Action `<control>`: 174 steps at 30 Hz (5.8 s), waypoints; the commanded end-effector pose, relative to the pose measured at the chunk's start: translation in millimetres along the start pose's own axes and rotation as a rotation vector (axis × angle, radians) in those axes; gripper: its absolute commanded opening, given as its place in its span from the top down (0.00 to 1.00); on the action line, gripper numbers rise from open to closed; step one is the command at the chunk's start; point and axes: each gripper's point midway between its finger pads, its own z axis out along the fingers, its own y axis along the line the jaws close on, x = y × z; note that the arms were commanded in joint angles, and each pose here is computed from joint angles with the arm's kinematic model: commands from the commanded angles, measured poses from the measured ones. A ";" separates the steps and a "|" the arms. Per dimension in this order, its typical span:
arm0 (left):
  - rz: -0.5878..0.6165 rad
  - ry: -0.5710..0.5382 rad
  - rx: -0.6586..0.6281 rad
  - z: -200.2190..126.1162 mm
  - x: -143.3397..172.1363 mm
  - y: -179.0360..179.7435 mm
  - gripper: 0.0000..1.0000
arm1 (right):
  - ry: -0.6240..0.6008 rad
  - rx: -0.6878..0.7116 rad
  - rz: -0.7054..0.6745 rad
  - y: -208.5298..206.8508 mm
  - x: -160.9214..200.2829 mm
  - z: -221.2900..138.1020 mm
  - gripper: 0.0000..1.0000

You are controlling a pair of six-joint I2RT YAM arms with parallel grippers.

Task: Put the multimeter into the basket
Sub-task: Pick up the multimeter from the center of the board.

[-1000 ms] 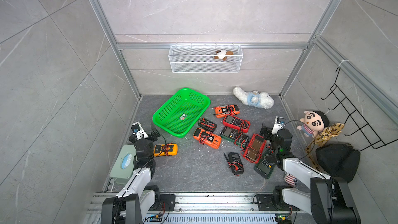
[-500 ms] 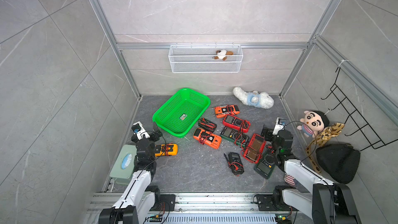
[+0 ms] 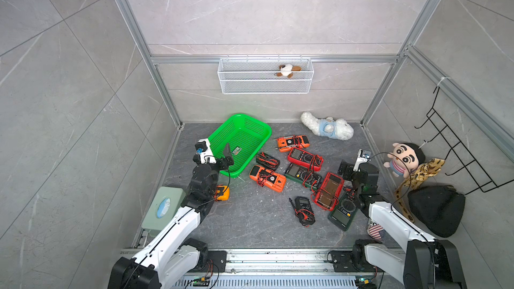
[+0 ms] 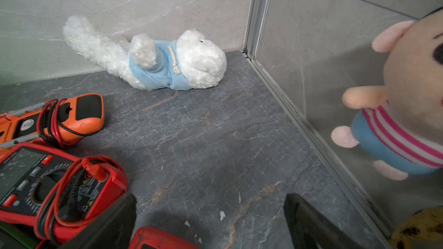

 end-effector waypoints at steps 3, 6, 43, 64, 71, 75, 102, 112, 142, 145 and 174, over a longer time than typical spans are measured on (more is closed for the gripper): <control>-0.038 0.081 0.053 16.1 -3.2 -29.7 0.02 | 0.004 0.026 0.030 -4.3 -14.1 -5.8 0.00; -0.035 0.130 0.093 24.2 4.3 -49.7 0.02 | 0.018 0.019 0.037 -3.1 -16.3 -7.6 0.00; 0.276 0.583 0.283 83.3 157.8 -185.9 0.01 | 0.133 0.056 0.041 -5.7 -17.3 -12.7 0.00; 0.446 0.859 0.200 67.3 186.9 -161.9 0.14 | 0.278 -0.027 0.038 12.1 -18.8 -16.9 0.00; 0.148 0.780 0.074 30.5 163.4 -132.7 0.12 | 0.380 -0.469 -0.035 119.1 -10.6 -25.2 0.00; 0.075 0.781 -0.007 11.0 172.3 -108.0 0.13 | 0.420 -0.667 -0.131 193.3 -1.1 -36.2 0.00; -0.248 0.783 0.014 -28.4 216.4 -91.8 0.21 | 0.851 -1.040 -0.003 346.4 120.5 -48.7 0.33; -0.289 0.819 0.005 -31.4 235.0 -91.1 0.12 | 0.942 -1.072 0.161 348.4 142.4 -96.0 0.45; -0.370 0.866 0.213 -18.5 259.7 -136.7 0.26 | 0.982 -0.885 0.162 326.8 182.5 -81.6 0.74; -0.387 0.841 0.241 -15.0 254.4 -142.5 0.29 | 1.000 -0.885 0.156 328.8 189.1 -81.9 0.75; -0.379 0.801 0.457 -27.0 220.0 -190.1 0.66 | 0.961 -0.835 0.099 326.5 190.3 -71.8 0.71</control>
